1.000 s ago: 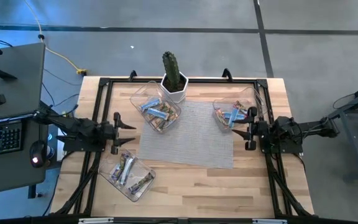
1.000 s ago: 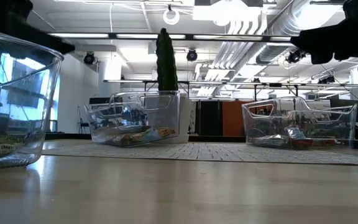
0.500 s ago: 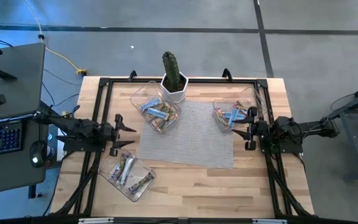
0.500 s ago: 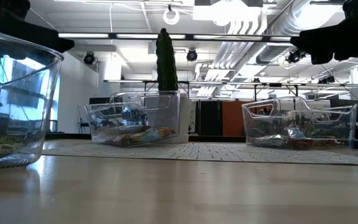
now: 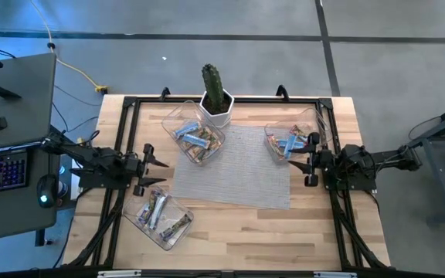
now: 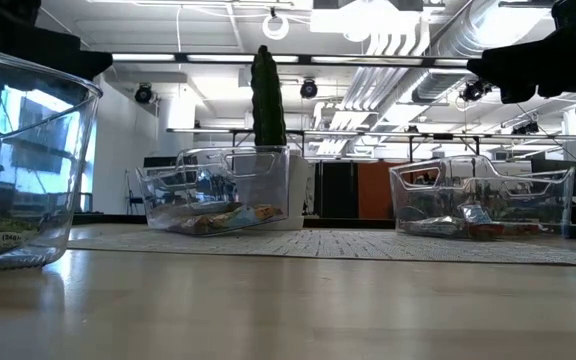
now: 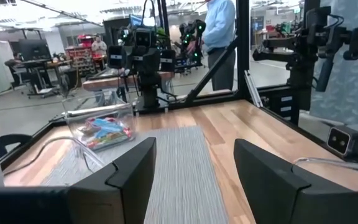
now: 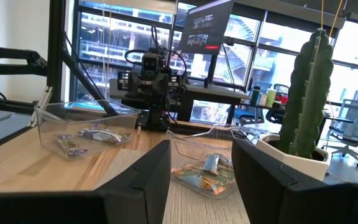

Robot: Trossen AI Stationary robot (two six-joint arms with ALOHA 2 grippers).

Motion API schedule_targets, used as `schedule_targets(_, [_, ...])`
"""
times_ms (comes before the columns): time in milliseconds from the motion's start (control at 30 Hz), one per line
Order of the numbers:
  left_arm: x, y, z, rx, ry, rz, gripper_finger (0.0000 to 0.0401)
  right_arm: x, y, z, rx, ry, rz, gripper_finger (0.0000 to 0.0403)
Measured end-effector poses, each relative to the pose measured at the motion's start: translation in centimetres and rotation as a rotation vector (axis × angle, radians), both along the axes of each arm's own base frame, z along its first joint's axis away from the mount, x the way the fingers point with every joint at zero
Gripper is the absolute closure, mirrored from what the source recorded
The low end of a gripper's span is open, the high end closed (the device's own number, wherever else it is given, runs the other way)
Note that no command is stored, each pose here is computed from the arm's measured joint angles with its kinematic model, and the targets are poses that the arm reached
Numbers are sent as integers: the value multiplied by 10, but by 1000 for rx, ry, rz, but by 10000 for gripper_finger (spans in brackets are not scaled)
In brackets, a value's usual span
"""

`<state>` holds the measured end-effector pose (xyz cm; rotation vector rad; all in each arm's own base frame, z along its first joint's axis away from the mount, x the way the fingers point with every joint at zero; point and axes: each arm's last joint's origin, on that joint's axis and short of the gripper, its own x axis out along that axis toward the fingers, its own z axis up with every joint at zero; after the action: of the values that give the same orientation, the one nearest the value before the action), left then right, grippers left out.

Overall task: Pick and place Granola Bars by type
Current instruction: Return to Home Position

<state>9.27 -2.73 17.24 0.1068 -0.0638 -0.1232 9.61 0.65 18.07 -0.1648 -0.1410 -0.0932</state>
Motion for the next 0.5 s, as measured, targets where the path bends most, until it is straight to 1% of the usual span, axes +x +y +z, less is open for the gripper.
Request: schedule_targets(500, [0,0,-1,1,3,0,190,0,0,0,0,0,0,249])
